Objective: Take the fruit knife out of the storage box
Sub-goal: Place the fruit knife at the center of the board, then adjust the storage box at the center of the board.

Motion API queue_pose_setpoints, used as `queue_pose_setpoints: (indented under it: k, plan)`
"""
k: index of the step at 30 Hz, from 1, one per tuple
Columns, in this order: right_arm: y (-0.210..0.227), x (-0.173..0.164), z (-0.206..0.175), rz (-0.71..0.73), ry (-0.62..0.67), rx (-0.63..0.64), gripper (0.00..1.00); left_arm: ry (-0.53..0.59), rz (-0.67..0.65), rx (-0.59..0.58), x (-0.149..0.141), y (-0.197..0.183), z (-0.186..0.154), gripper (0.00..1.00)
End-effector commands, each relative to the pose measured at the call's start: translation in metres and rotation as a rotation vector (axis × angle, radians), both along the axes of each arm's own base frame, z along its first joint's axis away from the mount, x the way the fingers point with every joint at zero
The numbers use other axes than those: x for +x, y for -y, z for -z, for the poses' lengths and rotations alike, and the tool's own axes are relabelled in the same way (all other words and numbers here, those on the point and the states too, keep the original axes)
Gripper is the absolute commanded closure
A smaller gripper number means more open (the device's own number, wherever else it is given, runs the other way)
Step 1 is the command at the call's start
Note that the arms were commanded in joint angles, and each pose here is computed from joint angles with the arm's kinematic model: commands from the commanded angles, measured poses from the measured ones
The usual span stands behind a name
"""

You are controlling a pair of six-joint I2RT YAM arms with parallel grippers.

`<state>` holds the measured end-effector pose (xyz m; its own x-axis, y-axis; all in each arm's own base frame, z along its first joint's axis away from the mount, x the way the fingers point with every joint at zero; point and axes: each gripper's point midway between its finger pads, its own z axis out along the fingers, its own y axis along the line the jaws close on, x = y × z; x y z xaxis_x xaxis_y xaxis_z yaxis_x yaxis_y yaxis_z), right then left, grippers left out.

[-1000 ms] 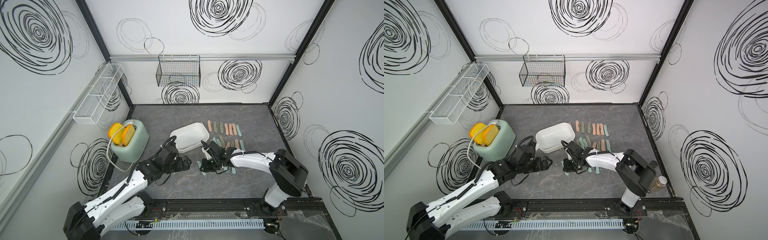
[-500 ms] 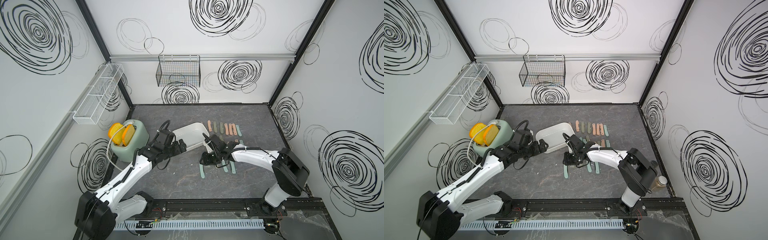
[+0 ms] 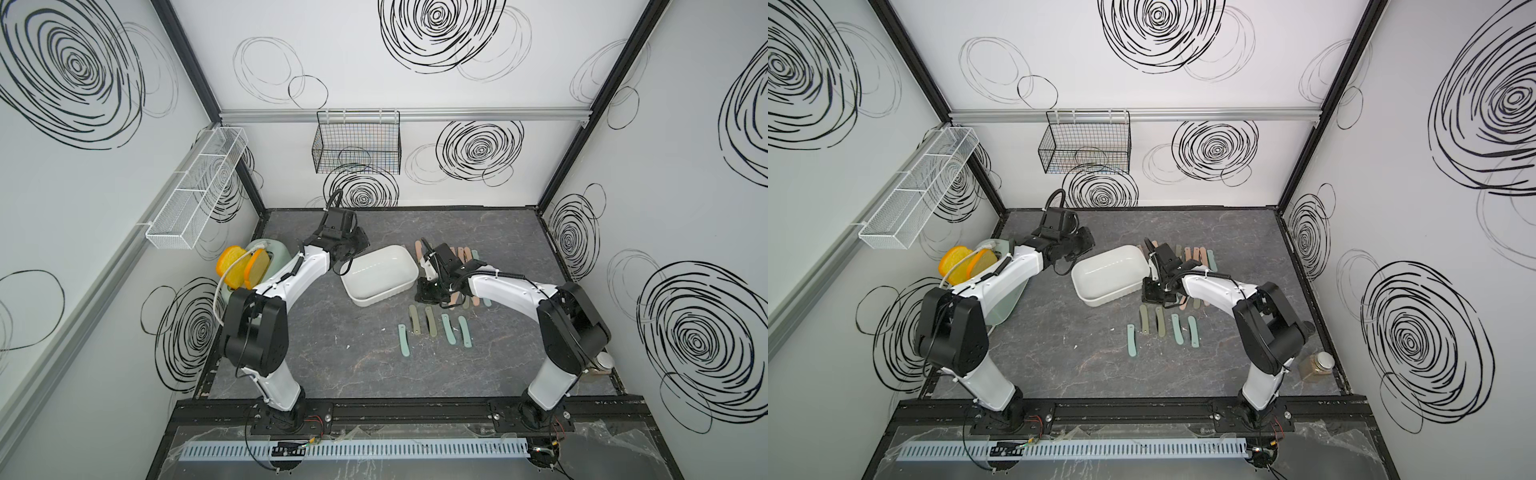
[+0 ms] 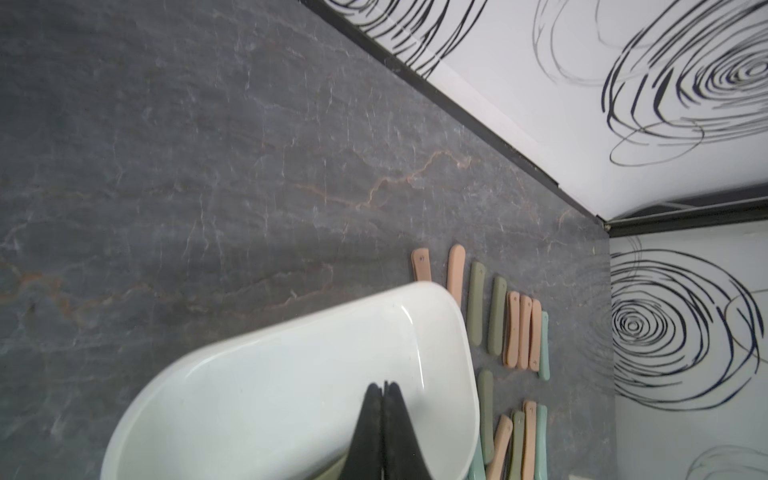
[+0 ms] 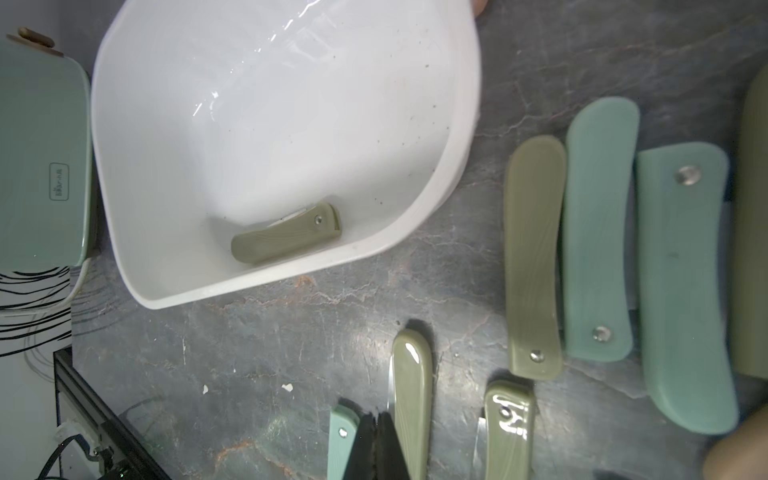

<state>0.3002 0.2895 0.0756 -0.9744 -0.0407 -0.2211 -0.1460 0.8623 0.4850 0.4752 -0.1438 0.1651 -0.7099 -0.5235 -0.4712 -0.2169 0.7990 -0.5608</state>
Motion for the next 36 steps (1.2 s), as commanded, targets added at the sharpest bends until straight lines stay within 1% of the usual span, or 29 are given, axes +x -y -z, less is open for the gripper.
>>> queue_pose_setpoints:
  k: [1,4,8,10,13,17,21,26,30,32,36]
  plan:
    - [0.001,0.003,-0.001,-0.012,-0.023,-0.003,0.97,0.044,-0.012,-0.013,0.029,-0.008,-0.001,0.95]
    - [-0.002,0.008,0.000,-0.014,-0.030,0.000,0.97,0.021,0.006,0.018,0.041,-0.008,0.019,0.95]
    - [-0.005,0.015,0.001,-0.020,-0.036,-0.001,0.98,-0.029,0.022,0.021,0.050,-0.006,0.050,0.95]
    - [-0.007,0.020,0.002,-0.021,-0.040,0.002,0.98,-0.043,0.040,0.036,0.051,-0.004,0.059,0.95]
    - [-0.014,0.026,0.008,-0.037,-0.061,0.011,0.98,-0.083,0.064,0.054,0.043,-0.005,0.078,0.94]
    - [-0.028,0.039,0.008,-0.058,-0.059,0.035,0.98,-0.108,0.070,0.067,0.018,-0.013,0.091,0.94]
    - [-0.043,0.053,0.009,-0.085,-0.059,0.055,0.98,-0.106,0.067,0.041,-0.016,-0.020,0.098,0.93]
    - [-0.064,0.071,0.005,-0.118,-0.044,0.099,0.98,-0.106,0.107,0.033,-0.060,-0.019,0.102,0.93]
    - [-0.083,0.082,-0.001,-0.155,-0.022,0.131,0.98,-0.096,0.110,0.033,-0.092,-0.024,0.097,0.93]
    - [-0.089,0.086,-0.002,-0.164,-0.013,0.126,0.98,-0.086,0.108,0.034,-0.104,-0.028,0.093,0.92]
    - [-0.091,0.092,-0.001,-0.159,-0.007,0.114,0.98,-0.065,0.100,0.045,-0.116,-0.038,0.081,0.92]
